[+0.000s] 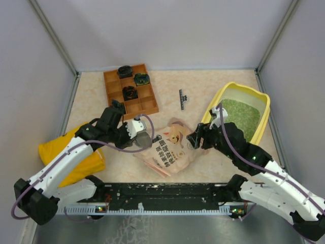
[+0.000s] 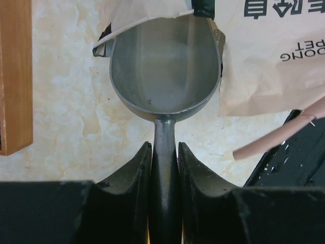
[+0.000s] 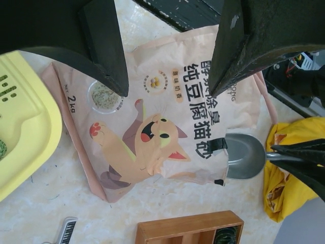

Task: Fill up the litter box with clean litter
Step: 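Scoop the cat litter from the cat litter bag.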

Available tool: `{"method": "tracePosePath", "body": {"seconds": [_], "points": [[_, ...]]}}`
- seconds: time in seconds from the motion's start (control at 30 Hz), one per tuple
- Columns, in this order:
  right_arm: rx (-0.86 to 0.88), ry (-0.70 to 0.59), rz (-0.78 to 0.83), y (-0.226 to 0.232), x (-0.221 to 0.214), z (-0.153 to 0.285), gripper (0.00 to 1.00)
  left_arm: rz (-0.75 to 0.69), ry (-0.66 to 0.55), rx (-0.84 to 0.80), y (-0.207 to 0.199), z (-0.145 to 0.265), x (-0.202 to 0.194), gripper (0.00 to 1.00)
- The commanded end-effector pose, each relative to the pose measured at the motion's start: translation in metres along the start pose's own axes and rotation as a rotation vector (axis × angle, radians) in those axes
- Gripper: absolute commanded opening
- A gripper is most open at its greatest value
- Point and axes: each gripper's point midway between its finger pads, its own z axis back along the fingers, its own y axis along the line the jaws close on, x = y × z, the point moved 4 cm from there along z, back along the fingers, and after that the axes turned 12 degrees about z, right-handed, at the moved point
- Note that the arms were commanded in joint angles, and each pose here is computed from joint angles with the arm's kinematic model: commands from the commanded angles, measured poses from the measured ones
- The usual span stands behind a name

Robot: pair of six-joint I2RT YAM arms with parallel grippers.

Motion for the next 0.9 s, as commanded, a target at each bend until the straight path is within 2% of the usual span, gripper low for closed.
{"method": "tracePosePath", "body": {"seconds": [0.0, 0.43, 0.87], "points": [[-0.027, -0.047, -0.028, -0.003, 0.012, 0.008, 0.64, -0.018, -0.066, -0.022, 0.007, -0.014, 0.027, 0.00], [-0.059, -0.054, -0.048, -0.009, 0.009, 0.014, 0.63, 0.005, 0.016, -0.097, 0.018, -0.068, 0.033, 0.00], [-0.065, -0.062, -0.034, -0.009, 0.011, 0.006, 0.64, 0.008, -0.065, -0.180, 0.011, -0.094, 0.038, 0.00]]}}
